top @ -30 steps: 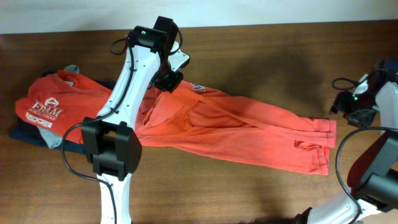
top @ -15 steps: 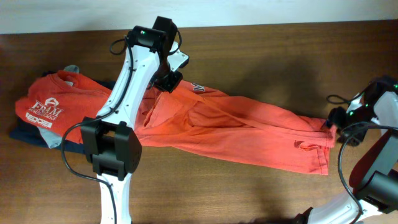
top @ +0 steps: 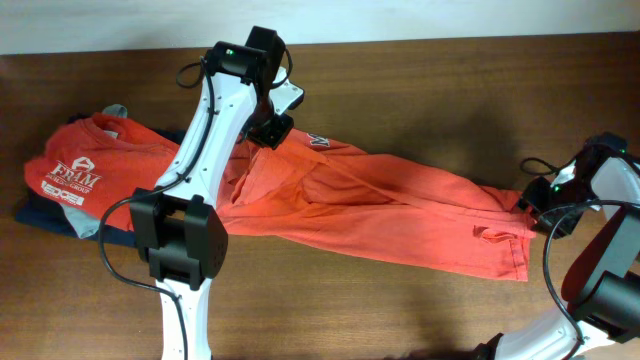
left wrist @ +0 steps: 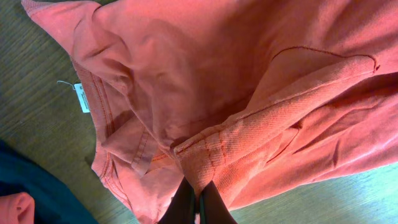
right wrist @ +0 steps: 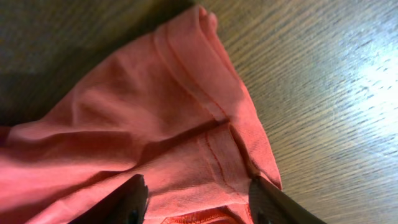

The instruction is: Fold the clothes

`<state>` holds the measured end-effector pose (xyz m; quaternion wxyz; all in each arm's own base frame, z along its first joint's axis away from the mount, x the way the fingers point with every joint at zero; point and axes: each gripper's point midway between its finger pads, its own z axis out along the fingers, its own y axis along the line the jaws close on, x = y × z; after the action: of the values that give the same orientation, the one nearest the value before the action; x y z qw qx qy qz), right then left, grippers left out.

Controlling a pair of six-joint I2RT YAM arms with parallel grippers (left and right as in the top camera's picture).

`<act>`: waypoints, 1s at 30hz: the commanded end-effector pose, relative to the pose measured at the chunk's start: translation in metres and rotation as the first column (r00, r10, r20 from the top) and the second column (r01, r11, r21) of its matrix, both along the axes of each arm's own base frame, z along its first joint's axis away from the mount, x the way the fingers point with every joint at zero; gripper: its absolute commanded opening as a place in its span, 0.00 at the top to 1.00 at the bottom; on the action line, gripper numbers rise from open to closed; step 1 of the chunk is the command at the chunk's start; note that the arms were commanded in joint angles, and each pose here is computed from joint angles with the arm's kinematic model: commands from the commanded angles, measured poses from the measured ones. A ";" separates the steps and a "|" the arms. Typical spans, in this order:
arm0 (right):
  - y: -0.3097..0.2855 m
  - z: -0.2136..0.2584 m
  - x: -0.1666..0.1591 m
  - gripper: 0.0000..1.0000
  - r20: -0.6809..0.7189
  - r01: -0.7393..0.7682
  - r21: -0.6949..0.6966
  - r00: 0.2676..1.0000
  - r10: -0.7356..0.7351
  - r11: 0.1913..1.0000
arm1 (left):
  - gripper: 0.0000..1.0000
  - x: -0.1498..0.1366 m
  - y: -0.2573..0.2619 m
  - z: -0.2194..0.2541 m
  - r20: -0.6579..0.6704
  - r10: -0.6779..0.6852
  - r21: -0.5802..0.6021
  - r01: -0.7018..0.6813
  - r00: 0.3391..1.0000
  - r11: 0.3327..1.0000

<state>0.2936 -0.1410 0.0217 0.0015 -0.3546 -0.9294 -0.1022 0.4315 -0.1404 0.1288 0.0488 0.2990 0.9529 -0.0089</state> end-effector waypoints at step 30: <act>-0.013 0.021 -0.010 0.45 -0.076 0.010 -0.071 0.997 -0.015 0.997 | 0.99 0.003 0.017 0.029 0.079 0.010 0.045 -0.013 0.997 0.999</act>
<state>0.2847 -0.1515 0.0422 0.0247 -0.3658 -0.9281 -0.0654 0.4323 -0.1299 0.1334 0.0498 0.2963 0.9536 0.0171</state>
